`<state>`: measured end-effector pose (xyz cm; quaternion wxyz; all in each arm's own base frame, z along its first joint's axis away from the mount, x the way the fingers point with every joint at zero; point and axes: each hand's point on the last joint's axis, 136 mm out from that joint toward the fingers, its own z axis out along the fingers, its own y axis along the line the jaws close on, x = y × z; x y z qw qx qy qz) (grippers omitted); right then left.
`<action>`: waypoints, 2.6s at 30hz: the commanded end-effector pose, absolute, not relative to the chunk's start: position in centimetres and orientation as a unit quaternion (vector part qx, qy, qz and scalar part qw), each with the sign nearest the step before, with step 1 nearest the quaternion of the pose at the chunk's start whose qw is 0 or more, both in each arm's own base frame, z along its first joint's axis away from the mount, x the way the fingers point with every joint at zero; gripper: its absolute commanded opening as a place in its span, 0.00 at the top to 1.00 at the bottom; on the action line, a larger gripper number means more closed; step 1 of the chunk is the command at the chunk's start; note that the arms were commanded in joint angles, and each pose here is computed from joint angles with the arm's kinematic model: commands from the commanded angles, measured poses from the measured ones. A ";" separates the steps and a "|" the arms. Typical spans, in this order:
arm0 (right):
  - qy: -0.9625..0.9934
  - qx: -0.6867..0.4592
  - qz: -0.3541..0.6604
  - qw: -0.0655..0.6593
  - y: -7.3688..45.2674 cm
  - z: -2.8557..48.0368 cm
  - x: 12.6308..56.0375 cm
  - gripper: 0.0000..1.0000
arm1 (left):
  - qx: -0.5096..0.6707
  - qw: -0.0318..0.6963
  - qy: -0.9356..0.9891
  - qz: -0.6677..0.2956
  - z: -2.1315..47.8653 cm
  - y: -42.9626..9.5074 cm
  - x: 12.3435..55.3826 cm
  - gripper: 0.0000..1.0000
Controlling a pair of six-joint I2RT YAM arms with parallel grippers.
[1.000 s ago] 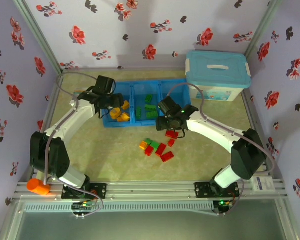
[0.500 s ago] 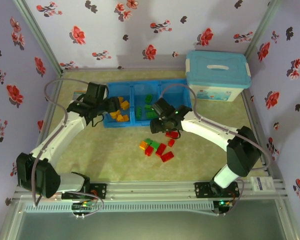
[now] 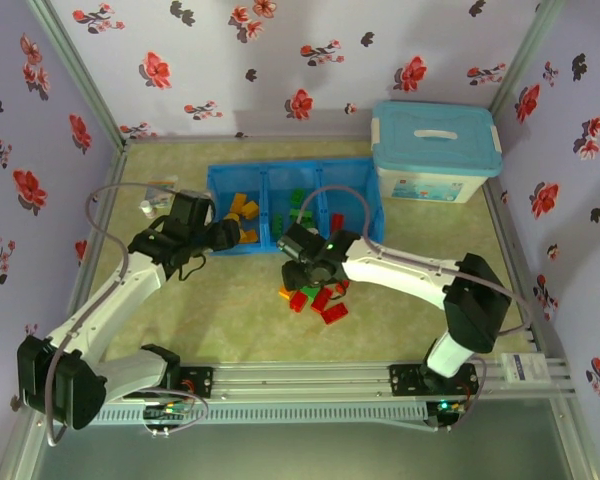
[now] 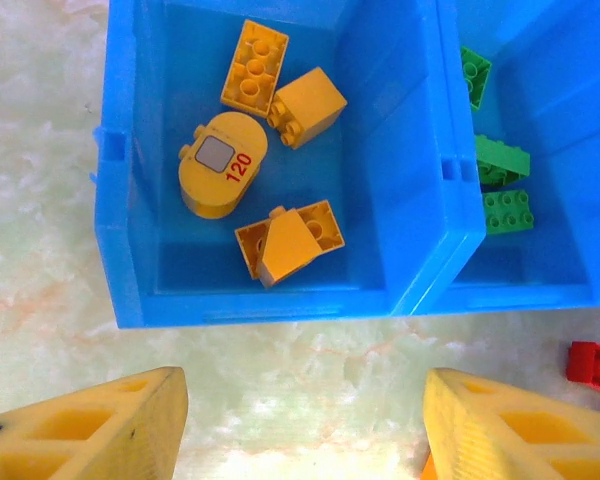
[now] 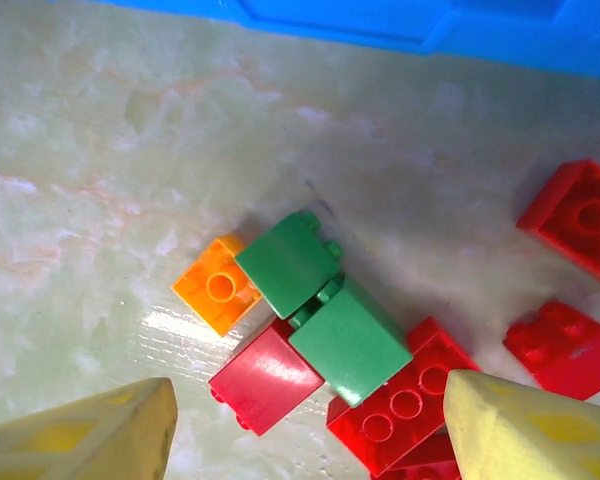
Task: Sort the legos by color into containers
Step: Pick up the lego from the bottom-center of the table.
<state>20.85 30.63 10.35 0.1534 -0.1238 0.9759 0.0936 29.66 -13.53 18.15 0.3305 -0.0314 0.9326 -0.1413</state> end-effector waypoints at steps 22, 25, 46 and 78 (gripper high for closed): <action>0.991 0.004 0.040 0.130 32.8 5.4 17.4 0.36 | -0.046 0.333 0.932 -0.133 16.9 -12.5 27.7 0.37; 0.991 0.015 0.034 0.130 32.7 4.9 17.3 0.38 | -0.046 0.333 0.932 -0.133 16.8 -12.5 27.7 0.37; 0.992 0.019 -0.009 0.128 32.2 1.8 18.7 0.52 | -0.043 0.335 0.933 -0.127 16.7 -12.2 27.4 0.38; 0.970 -0.017 0.013 0.243 25.2 16.8 29.4 0.73 | -0.029 0.324 0.937 -0.130 15.8 -13.0 26.5 0.38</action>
